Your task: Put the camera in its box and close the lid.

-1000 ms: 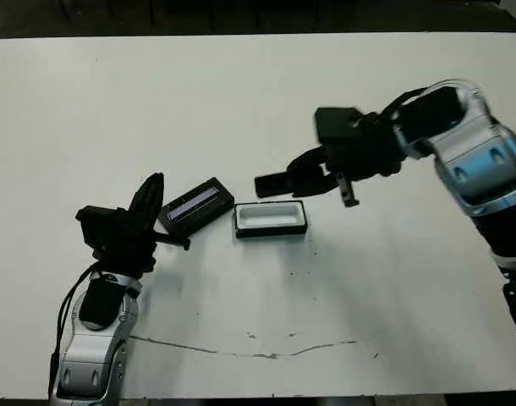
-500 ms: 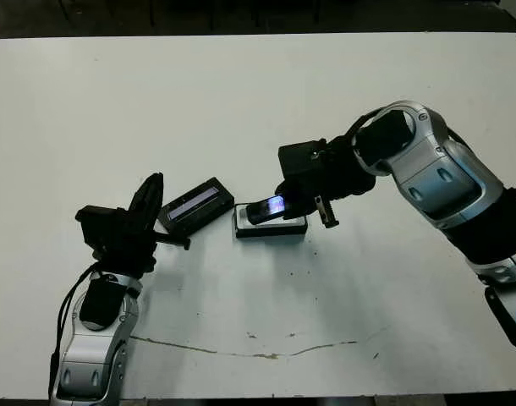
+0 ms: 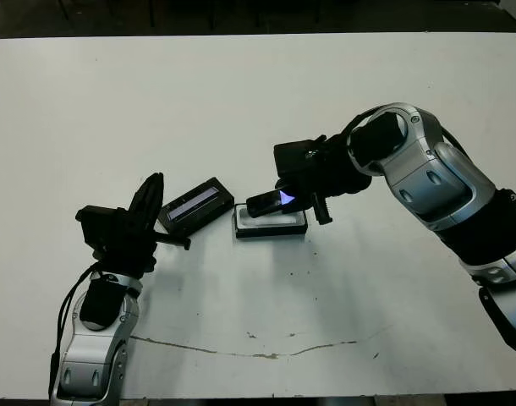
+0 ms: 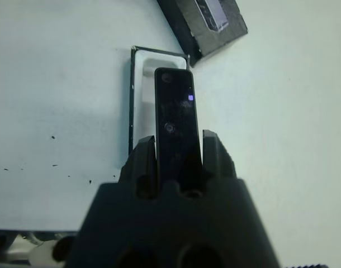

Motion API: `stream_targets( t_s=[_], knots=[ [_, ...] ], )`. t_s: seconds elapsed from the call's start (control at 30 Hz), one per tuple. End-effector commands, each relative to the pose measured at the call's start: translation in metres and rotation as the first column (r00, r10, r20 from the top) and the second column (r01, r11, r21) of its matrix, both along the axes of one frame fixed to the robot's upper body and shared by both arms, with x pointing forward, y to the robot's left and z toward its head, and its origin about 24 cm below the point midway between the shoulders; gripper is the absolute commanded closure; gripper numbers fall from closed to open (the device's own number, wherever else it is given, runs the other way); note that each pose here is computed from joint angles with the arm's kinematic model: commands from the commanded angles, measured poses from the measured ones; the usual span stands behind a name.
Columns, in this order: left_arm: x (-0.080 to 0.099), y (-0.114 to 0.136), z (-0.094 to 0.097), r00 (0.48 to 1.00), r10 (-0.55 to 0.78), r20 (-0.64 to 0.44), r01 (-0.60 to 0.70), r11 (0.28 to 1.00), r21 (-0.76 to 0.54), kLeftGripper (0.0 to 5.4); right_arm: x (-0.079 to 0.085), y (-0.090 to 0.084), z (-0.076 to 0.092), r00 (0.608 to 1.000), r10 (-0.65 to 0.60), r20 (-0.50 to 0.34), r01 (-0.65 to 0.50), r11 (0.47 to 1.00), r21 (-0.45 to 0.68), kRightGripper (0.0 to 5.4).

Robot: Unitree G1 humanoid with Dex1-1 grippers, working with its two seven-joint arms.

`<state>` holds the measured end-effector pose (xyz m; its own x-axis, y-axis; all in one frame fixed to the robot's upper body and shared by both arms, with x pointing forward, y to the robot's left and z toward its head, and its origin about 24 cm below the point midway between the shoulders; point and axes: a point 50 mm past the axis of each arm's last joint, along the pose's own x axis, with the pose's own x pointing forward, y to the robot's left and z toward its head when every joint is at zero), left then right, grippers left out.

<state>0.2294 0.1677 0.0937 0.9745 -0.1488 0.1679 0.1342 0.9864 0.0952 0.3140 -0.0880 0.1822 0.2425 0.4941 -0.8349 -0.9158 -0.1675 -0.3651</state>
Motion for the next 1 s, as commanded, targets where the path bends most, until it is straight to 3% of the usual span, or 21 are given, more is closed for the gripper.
stream_targets(
  t_s=[0.03, 0.47, 1.0],
  knots=[
    [-0.002, 0.002, -0.007, 0.999, 0.014, -0.038, -0.013, 1.000, 0.009, 5.40, -0.001, 0.002, -0.003, 1.000, -0.004, -0.003, 0.004, 1.000, -0.022, 4.74],
    [-0.003, 0.001, -0.008, 0.999, 0.016, -0.040, -0.016, 1.000, -0.005, 5.40, -0.003, 0.006, -0.021, 0.999, 0.004, -0.044, -0.008, 0.996, -0.092, 4.74],
    [-0.003, 0.001, -0.009, 0.999, 0.012, -0.033, -0.012, 1.000, 0.001, 5.40, -0.002, 0.007, -0.028, 0.998, 0.005, -0.063, -0.011, 0.995, -0.097, 4.74]
  ],
)
